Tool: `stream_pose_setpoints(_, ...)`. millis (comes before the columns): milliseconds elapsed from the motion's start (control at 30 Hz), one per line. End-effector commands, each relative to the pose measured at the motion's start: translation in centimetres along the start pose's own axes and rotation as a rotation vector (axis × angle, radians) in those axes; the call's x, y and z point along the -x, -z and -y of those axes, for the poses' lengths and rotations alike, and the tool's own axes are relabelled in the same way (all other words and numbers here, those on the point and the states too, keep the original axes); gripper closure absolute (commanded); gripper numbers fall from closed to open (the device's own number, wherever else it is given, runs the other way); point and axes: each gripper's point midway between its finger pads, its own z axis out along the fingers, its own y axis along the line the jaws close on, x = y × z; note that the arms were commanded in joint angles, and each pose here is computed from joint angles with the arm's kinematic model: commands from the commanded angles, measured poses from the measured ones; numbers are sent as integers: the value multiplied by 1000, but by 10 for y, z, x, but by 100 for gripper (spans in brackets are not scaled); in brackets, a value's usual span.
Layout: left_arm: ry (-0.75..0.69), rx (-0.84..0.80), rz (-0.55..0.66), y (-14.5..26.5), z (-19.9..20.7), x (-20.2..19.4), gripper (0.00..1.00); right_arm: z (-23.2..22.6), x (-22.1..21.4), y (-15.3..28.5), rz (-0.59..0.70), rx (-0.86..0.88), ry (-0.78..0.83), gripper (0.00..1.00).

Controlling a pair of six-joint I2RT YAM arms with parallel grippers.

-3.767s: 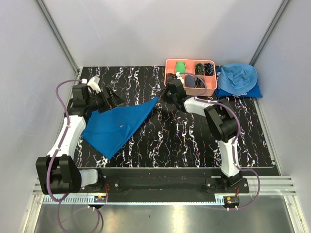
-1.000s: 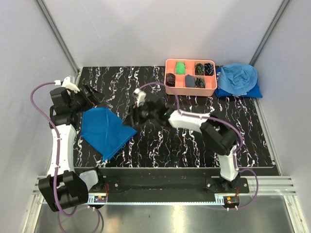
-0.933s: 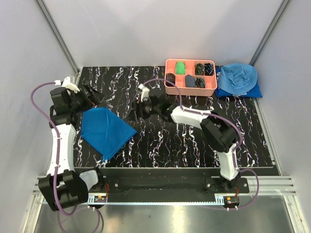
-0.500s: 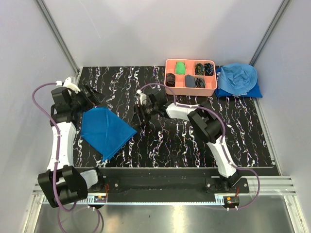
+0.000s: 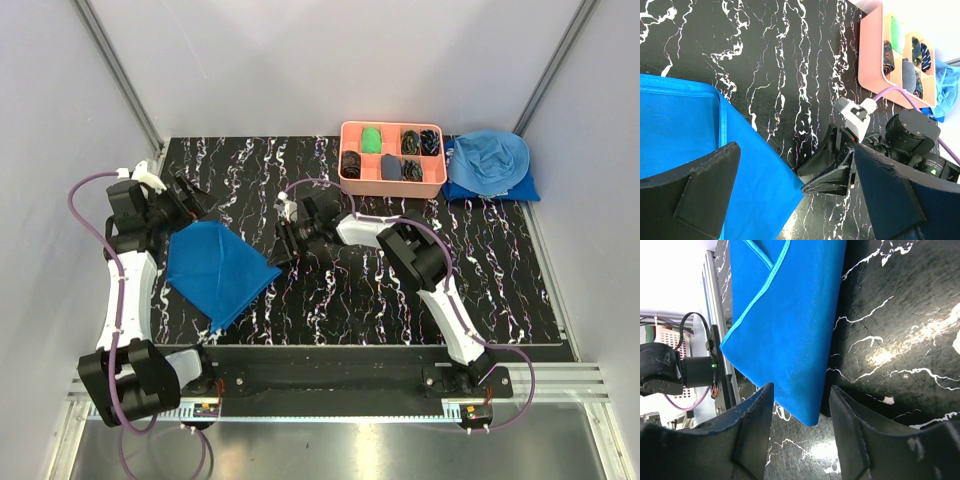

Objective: Fold the napkin, place the utensils inside, and roll it up
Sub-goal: Fold the napkin

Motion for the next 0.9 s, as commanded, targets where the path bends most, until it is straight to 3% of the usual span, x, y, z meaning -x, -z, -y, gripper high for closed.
stream_pose_setpoints(0, -17, -39, 29, -1, 6, 9, 1, -11, 6, -9, 0, 31, 25, 45)
stream_pose_setpoints(300, -12, -46, 24, -2, 7, 7, 1, -1, 2, -17, -3, 5, -16, 62)
stream_pose_setpoints(367, -12, -49, 26, -2, 8, 8, 1, 1, 0, -17, -2, -3, -27, 70)
stream_pose_setpoints(433, -11, -48, 21, -3, 7, 7, 1, 1, -1, -17, 0, -13, -37, 89)
stream_pose_setpoints(500, -6, -51, 20, -3, 7, 6, 1, 3, -2, -14, 13, -39, -48, 100)
stream_pose_setpoints(700, 13, -65, 7, -6, 8, 1, 1, 21, -11, 23, 119, -185, -133, 100)
stream_pose_setpoints(733, 12, -69, 5, -7, 9, -1, 1, 32, -33, 32, 110, -224, -199, 100)
stream_pose_setpoints(800, 6, -74, -4, -9, 13, -4, 1, 27, -26, 55, 188, -278, -199, 100)
stream_pose_setpoints(867, -6, -88, -21, -12, 20, -11, 1, 38, -54, 71, 193, -360, -243, 100)
